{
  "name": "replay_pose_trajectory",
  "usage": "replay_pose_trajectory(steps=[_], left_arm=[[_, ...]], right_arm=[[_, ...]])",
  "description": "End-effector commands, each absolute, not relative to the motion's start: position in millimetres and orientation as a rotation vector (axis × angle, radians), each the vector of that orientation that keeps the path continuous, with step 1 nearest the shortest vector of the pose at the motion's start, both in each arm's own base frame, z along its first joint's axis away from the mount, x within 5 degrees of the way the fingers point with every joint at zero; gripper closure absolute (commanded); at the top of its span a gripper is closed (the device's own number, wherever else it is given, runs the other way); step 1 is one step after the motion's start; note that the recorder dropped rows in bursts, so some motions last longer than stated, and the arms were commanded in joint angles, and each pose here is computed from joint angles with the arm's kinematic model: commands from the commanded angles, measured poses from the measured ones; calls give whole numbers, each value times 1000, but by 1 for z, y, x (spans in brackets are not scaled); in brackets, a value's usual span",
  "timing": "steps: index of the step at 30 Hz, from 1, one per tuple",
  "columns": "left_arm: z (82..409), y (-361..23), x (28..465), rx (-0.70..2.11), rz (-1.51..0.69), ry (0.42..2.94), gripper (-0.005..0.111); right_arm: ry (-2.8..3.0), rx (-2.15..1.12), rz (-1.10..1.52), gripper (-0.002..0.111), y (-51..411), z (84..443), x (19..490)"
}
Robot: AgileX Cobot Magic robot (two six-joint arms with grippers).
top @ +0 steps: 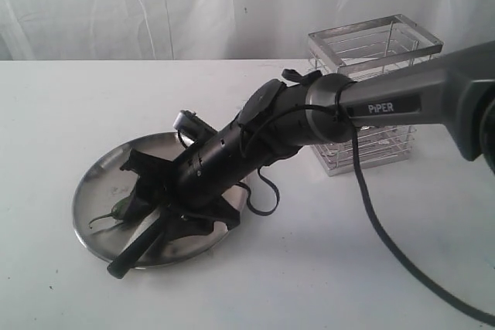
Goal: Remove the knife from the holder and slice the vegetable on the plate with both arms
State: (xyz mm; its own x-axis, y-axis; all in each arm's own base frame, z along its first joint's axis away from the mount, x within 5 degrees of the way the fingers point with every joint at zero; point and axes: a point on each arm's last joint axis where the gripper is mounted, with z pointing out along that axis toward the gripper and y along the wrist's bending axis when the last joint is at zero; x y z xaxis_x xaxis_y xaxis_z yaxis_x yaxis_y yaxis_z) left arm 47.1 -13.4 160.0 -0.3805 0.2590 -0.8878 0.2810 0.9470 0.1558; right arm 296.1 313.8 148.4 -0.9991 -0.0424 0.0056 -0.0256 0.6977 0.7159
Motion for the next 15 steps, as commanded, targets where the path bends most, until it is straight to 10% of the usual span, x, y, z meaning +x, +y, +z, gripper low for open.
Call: replay_pose_trajectory(steps=[1, 15], left_arm=[[158, -14, 46, 399, -27, 1996, 107], [158, -14, 46, 399, -27, 1996, 107]], right_arm=[[-2848, 107, -1195, 41, 321, 142, 288], [-2958, -16, -1213, 41, 324, 139, 297]])
